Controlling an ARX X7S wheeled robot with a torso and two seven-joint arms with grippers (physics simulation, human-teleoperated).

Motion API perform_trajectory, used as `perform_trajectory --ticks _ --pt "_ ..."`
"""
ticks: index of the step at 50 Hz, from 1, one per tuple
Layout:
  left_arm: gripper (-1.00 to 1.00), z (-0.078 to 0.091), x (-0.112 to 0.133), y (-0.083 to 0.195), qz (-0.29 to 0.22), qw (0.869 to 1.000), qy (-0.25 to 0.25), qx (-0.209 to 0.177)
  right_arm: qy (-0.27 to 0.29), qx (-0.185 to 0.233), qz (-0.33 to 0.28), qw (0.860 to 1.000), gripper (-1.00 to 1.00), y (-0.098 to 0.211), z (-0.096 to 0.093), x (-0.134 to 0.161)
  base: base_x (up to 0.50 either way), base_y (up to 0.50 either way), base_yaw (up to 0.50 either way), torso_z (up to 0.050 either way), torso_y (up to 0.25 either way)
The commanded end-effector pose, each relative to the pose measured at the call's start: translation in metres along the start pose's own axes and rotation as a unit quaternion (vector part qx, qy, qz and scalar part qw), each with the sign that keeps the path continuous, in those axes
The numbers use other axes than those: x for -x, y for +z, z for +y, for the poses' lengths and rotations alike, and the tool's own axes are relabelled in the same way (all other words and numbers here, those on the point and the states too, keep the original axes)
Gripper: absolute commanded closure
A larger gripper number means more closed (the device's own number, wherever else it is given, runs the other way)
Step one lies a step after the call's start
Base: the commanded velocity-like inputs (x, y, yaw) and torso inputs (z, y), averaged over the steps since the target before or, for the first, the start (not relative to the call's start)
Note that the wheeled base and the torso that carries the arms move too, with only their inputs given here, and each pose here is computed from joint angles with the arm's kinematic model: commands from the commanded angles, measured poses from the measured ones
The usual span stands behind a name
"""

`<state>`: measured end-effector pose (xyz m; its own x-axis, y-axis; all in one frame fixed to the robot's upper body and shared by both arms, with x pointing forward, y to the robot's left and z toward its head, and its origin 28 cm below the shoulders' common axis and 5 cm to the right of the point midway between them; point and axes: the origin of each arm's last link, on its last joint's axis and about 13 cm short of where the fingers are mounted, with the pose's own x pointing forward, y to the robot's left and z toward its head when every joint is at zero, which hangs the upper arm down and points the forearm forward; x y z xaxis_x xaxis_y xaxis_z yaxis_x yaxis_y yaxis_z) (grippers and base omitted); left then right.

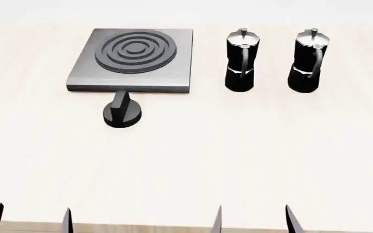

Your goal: Put both moka pots on the stove.

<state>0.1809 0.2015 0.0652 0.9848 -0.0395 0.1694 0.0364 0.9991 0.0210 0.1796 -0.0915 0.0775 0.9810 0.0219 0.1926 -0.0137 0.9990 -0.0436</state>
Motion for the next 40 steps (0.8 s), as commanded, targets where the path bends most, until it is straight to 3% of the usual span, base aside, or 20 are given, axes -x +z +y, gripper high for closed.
perform_trajectory --ticks 1,11,24,40 --pt "-1.0 0.001 0.02 0.043 -0.069 0.998 0.002 0.01 0.003 0.0 -0.061 0.998 -1.0 0.037 0.002 0.016 0.0 0.0 0.0 0.0 0.0" --pt "-1.0 0.002 0.031 0.061 -0.097 0.995 0.005 0.019 0.013 -0.006 -0.099 0.995 -1.0 0.056 0.004 0.026 0.0 0.0 0.0 0.0 0.0" --pt "-1.0 0.002 0.03 0.058 -0.099 0.995 0.001 0.016 0.011 -0.006 -0.1 0.995 -1.0 0.055 0.004 0.024 0.0 0.0 0.0 0.0 0.0" --pt "-1.0 -0.001 0.029 0.055 -0.092 0.996 -0.007 0.015 0.012 -0.007 -0.096 0.995 -1.0 0.053 0.004 0.023 0.23 0.0 0.0 0.0 0.0"
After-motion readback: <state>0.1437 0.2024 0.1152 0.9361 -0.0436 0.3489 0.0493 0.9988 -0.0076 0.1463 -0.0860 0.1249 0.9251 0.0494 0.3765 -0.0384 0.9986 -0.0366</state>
